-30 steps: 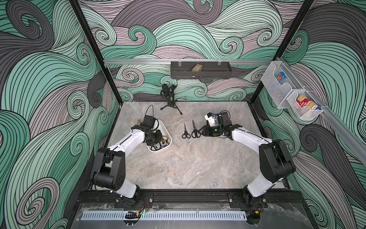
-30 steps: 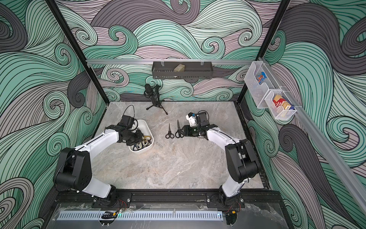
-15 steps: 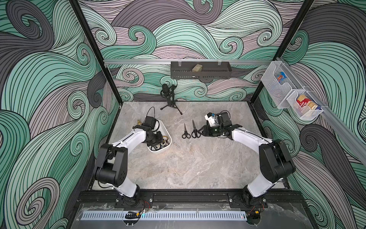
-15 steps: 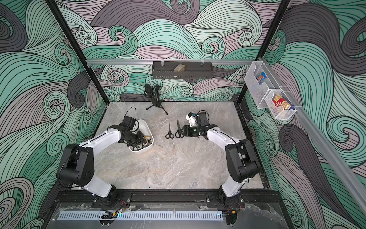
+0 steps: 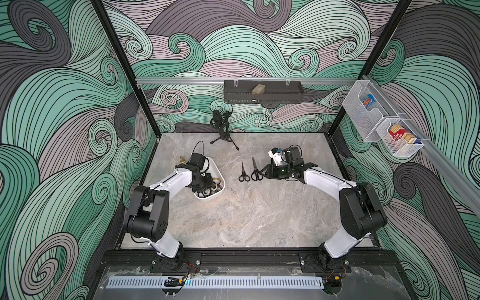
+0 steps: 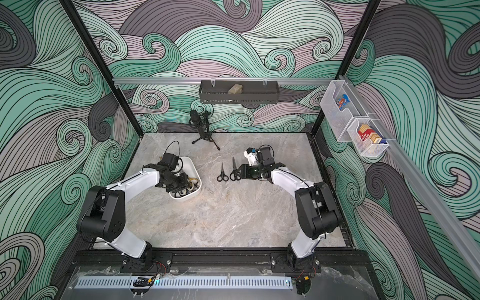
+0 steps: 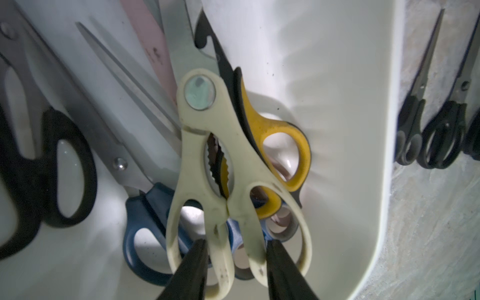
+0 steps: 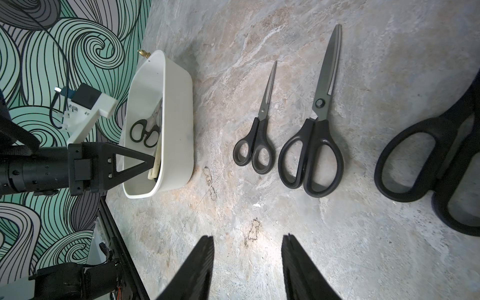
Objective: Take the scissors out of the storage box
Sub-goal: Pick up the scissors from the storage box.
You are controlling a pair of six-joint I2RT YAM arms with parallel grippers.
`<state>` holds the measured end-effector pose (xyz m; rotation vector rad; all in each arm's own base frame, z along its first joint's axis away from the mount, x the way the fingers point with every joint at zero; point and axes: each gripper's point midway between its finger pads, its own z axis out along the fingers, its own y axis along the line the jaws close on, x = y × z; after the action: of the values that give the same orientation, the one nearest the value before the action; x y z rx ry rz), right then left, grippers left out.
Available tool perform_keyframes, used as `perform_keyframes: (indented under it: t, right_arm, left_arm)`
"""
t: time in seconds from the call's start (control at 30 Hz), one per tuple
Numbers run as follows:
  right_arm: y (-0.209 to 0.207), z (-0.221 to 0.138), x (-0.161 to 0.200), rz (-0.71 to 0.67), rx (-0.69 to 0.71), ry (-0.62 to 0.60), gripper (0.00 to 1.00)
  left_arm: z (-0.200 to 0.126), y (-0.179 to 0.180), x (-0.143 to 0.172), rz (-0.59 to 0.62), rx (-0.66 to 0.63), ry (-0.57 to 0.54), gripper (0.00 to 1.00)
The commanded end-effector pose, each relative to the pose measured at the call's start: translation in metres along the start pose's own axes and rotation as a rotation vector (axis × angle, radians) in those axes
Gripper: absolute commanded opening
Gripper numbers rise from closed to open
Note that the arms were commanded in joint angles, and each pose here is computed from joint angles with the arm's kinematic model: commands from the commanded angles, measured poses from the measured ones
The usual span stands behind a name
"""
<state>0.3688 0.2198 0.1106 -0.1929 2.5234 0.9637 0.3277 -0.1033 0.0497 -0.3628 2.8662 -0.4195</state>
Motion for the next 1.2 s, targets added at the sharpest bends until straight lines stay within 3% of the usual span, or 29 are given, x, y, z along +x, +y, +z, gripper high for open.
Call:
perform_keyframes:
  t: [0.0,0.3,0.57,1.17]
  right_arm:
    - [-0.002,0.001,-0.001,-0.001,-0.005,0.012,0.47]
    - [-0.004,0.003,-0.001,0.002,0.008,0.011,0.46]
    - [-0.005,0.003,-0.002,0.008,0.012,0.008,0.46]
    - [-0.001,0.0,-0.007,0.009,0.008,-0.007,0.46]
  left_arm:
    - [0.012,0.008,0.005,0.011,-0.017,0.026,0.41]
    - [0.02,0.005,0.004,0.005,0.003,0.035,0.39]
    - [0.012,0.005,0.003,0.018,-0.009,0.026,0.16]
    - [-0.051,-0.016,-0.021,0.053,0.01,-0.065,0.13]
